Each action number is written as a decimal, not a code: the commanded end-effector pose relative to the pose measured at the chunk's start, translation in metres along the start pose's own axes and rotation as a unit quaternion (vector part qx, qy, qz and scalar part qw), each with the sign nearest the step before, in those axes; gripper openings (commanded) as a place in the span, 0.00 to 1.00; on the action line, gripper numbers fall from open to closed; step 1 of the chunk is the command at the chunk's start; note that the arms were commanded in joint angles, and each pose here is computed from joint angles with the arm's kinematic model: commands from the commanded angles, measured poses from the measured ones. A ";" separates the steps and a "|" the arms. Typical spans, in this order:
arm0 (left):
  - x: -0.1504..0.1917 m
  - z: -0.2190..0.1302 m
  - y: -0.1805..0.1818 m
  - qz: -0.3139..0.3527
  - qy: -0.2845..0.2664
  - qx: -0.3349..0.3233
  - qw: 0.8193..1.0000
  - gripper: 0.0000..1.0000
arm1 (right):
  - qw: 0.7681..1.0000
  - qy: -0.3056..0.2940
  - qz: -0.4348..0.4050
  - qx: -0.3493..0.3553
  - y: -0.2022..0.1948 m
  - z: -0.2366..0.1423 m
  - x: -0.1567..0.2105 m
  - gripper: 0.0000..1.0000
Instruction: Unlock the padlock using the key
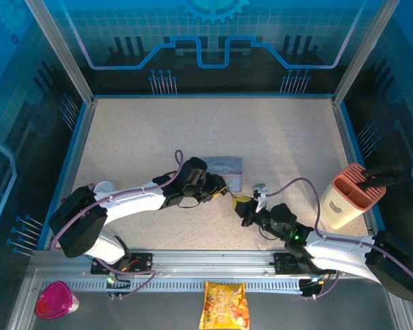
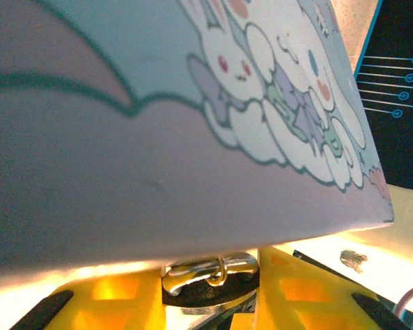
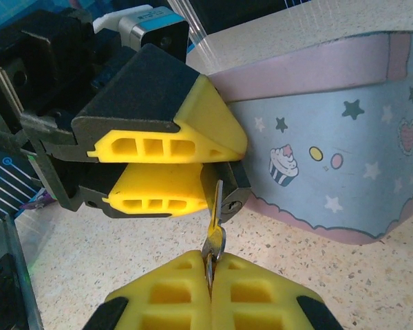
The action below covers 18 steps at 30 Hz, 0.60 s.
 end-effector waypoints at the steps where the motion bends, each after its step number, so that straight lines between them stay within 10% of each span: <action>1: 0.003 -0.010 -0.022 -0.007 0.017 0.056 0.998 0.08 | 1.000 0.019 -0.012 0.000 -0.006 -0.005 0.013 0.00; 18: 0.004 -0.015 -0.023 -0.010 0.019 0.065 0.998 0.08 | 1.000 0.021 -0.010 0.017 -0.012 -0.004 0.014 0.00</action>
Point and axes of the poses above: each hand's point on the last joint's axis, 136 mm out from that joint toward the fingers, its own z axis out along the fingers, its own y axis along the line the jaws close on, x = y × z, the point moved 6 cm from there along -z, back along the fingers, and after that the axes turned 7 degrees about -z, right-handed, at the moved point
